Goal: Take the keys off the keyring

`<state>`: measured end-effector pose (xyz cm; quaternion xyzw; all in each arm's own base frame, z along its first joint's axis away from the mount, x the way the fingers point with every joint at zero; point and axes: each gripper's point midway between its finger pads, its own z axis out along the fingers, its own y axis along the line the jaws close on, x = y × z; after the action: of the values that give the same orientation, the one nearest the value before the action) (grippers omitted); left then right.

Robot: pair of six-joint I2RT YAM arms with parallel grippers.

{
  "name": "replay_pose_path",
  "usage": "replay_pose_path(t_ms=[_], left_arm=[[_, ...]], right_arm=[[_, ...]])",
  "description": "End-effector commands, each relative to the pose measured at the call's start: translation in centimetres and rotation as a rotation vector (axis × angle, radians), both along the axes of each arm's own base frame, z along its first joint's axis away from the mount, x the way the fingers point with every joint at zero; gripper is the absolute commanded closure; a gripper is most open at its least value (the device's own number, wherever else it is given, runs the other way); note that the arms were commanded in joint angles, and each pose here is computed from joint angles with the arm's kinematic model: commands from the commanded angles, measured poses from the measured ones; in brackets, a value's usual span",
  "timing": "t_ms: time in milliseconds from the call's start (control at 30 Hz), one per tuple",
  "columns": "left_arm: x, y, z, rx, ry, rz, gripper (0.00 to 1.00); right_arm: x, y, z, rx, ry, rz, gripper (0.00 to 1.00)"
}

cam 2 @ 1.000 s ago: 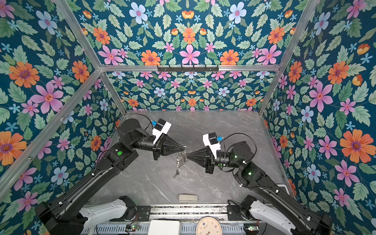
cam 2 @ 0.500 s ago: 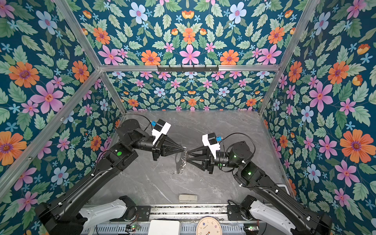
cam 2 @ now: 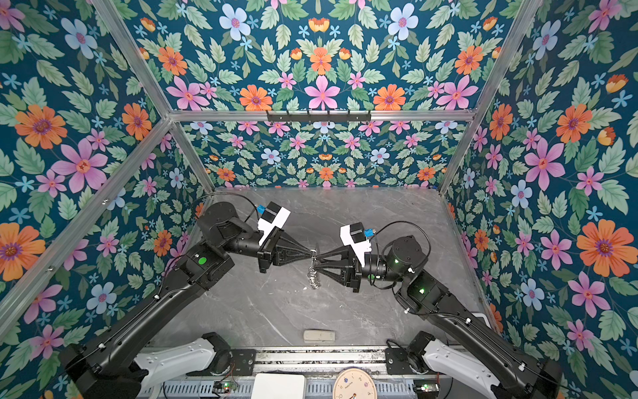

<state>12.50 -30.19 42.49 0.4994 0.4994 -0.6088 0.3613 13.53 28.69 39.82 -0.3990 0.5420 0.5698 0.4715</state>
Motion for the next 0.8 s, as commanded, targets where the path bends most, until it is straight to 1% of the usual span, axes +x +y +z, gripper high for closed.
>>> replay_pose_path(t_ms=[0, 367, 567, 767], left_arm=[[-0.36, 0.2, 1.17, -0.038, -0.047, -0.01, 1.0], [-0.38, 0.28, 1.15, -0.031, -0.043, -0.003, 1.0], [-0.17, 0.35, 0.97, -0.01, -0.052, 0.022, 1.0], [0.37, 0.39, 0.53, 0.014, -0.063, 0.065, 1.0]], right_arm=[[-0.09, -0.06, 0.62, 0.013, -0.027, -0.001, 0.77], [0.24, -0.3, 0.68, 0.006, -0.021, -0.033, 0.92], [0.42, -0.36, 0.37, -0.006, -0.008, -0.045, 1.0], [0.43, -0.59, 0.35, -0.004, 0.002, -0.058, 1.0]])
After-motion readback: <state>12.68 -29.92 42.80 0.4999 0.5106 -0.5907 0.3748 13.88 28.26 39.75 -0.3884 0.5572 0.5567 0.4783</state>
